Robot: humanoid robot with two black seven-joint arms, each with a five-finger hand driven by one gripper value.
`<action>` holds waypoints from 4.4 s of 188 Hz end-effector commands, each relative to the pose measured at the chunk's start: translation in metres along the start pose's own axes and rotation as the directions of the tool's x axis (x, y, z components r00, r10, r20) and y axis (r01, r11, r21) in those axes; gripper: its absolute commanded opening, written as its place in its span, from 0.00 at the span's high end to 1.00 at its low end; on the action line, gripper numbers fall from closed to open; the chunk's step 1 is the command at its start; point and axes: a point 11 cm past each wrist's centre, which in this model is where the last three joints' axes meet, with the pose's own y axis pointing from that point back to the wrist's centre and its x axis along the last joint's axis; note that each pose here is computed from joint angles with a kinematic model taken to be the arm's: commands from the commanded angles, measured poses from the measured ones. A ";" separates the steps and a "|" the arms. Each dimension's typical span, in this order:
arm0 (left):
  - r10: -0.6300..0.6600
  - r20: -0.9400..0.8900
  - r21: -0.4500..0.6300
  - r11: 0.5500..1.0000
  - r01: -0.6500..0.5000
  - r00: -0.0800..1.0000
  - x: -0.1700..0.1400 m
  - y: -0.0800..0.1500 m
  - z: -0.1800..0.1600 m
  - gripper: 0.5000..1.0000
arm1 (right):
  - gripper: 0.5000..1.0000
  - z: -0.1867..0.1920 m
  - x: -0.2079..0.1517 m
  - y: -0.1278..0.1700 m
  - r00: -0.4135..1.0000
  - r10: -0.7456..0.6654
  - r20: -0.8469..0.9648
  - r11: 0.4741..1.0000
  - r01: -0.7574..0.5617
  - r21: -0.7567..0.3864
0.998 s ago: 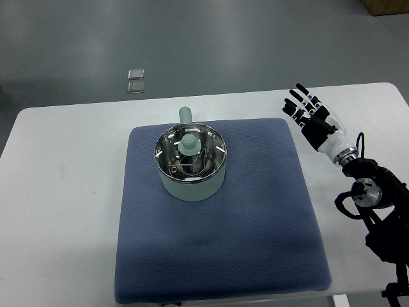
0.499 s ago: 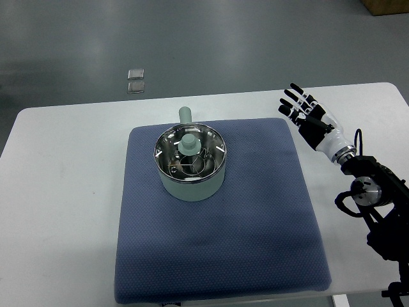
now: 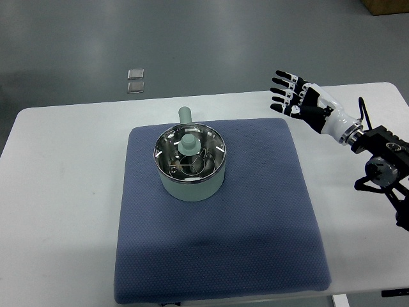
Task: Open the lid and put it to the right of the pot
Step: 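Raise the right hand and reach over the saucepan toward the lid knob, then close the right hand's fingers around the green knob of the glass lid, then lift the glass lid off the saucepan and carry it beside the pot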
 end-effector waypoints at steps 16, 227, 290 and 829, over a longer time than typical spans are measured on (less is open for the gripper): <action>0.000 0.000 0.000 1.000 0.000 1.000 0.000 0.000 0.000 0.00 | 0.31 -0.043 -0.016 -0.021 0.960 -0.164 -0.225 0.986 0.157 -0.052; 0.000 0.000 0.000 1.000 0.000 1.000 0.000 0.000 0.000 0.00 | 0.33 -0.078 -0.171 -0.099 0.099 -0.545 -0.833 0.804 0.344 -0.485; 0.000 0.000 0.000 1.000 0.000 1.000 0.000 0.000 0.000 0.00 | 0.50 -0.075 -0.175 -0.100 -0.044 -0.556 -0.830 0.781 0.313 -0.540; 0.000 0.000 0.000 1.000 0.000 1.000 0.000 0.000 0.000 0.00 | 1.00 -0.102 -0.058 -0.025 -0.026 -0.539 -0.842 0.834 0.121 -0.538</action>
